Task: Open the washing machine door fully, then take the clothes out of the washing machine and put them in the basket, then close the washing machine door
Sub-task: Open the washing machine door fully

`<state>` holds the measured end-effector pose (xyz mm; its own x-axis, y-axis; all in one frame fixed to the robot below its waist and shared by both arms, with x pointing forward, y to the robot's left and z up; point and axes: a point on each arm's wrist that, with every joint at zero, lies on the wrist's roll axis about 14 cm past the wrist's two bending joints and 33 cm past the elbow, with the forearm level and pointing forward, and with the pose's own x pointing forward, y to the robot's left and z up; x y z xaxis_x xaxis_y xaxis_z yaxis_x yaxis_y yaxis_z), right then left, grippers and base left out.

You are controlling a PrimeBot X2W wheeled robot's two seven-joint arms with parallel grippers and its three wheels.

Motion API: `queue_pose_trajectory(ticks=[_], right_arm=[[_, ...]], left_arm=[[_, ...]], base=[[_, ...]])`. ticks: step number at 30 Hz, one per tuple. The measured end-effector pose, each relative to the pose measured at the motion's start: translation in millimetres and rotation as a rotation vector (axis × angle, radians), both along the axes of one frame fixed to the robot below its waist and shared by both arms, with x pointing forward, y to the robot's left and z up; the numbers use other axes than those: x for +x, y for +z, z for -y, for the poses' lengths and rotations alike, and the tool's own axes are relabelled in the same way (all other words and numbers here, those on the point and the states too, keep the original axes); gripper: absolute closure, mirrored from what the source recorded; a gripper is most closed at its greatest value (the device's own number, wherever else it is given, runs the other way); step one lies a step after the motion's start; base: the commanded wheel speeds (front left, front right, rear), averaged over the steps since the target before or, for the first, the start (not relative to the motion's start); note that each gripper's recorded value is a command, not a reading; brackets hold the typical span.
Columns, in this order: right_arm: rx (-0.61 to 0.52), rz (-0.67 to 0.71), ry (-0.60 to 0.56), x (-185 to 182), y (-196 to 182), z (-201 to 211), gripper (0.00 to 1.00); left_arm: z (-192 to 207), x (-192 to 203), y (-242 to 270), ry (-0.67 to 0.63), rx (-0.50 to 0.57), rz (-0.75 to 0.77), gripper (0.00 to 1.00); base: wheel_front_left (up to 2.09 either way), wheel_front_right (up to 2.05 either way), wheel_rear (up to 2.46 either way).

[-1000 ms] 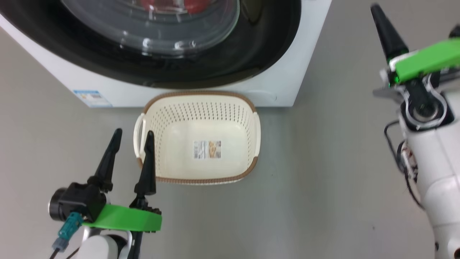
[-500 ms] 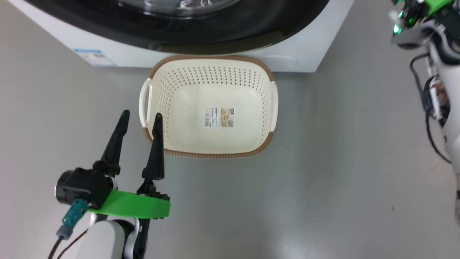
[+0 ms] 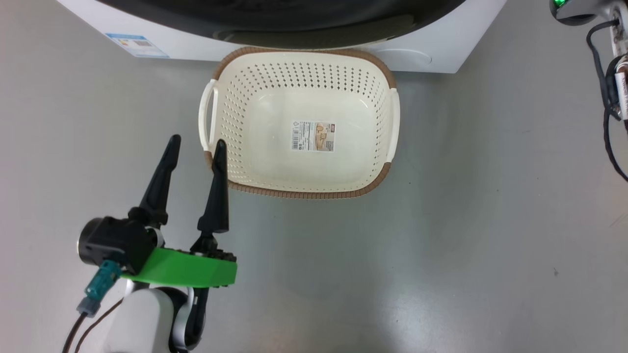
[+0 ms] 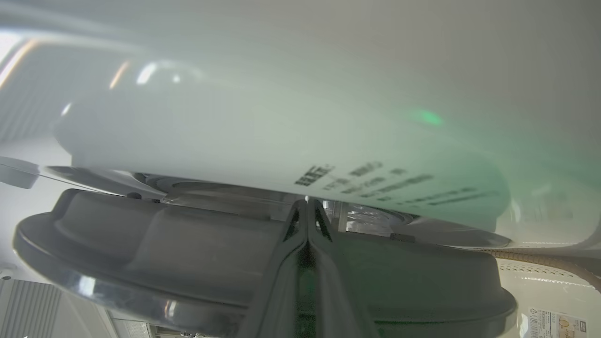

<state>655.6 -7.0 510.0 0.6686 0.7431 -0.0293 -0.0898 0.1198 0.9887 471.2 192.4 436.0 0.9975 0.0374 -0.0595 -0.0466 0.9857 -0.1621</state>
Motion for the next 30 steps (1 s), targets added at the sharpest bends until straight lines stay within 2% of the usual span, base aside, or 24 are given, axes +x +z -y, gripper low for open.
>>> queue_pose_trajectory(ticks=[7, 18, 30], right_arm=[[0.014, -0.019, 0.093, -5, -2, -7, 1.0], [-0.032, -0.008, 0.21, -28, 7, -14, 1.0], [-0.058, -0.022, 0.287, -59, 8, -17, 1.0]], left_arm=[[0, 3, -5, 0.001, -0.004, -0.008, 0.0], [1, 5, 0, 0.003, -0.012, 0.004, 0.0], [-2, 6, 17, 0.025, -0.016, 0.041, 0.0]], base=[[0.0, 0.0, 0.0], [0.0, 0.0, 0.0], [0.0, 0.0, 0.0]])
